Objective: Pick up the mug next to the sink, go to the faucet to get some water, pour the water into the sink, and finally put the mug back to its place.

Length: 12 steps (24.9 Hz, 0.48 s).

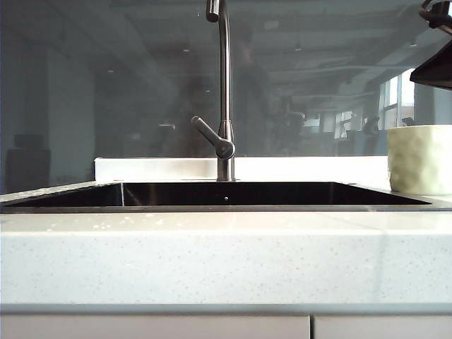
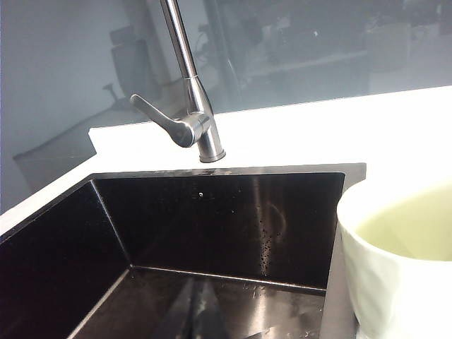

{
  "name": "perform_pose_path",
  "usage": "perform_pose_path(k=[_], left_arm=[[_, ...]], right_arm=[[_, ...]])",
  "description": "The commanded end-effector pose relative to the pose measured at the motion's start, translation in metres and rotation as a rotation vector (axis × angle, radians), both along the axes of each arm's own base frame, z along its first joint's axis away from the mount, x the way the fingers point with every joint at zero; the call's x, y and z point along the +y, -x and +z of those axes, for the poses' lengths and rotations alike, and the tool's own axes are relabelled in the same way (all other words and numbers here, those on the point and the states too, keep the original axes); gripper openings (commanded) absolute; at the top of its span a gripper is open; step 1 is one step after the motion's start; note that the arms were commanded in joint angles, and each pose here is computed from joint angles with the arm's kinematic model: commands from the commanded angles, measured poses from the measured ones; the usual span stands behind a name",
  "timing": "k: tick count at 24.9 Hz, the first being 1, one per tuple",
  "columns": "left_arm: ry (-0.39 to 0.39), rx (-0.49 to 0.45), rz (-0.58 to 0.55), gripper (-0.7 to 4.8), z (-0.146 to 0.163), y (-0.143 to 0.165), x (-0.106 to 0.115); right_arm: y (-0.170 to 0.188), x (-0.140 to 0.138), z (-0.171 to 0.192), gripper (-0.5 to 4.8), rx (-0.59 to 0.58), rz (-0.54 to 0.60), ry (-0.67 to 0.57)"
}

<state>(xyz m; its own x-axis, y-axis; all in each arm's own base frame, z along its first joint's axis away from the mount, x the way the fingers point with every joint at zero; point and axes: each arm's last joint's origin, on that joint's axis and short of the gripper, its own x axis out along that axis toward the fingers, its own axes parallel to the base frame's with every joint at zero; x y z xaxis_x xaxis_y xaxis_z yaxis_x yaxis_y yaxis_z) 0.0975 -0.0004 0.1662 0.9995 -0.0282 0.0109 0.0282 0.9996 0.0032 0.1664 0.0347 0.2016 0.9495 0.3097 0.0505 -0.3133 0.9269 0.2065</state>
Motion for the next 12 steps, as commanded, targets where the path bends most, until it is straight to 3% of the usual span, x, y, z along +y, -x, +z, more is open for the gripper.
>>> perform_pose_path(k=[1, 12], left_arm=[[0.003, -0.011, -0.005, -0.03, 0.0019, 0.0002, -0.0002], [0.003, -0.010, -0.008, -0.03, 0.0019, 0.0002, -0.0003]], right_arm=[[0.0002, 0.0003, 0.0024, -0.08, -0.020, 0.003, -0.005], [0.0002, 0.0003, 0.0024, -0.08, -0.020, 0.003, -0.005]])
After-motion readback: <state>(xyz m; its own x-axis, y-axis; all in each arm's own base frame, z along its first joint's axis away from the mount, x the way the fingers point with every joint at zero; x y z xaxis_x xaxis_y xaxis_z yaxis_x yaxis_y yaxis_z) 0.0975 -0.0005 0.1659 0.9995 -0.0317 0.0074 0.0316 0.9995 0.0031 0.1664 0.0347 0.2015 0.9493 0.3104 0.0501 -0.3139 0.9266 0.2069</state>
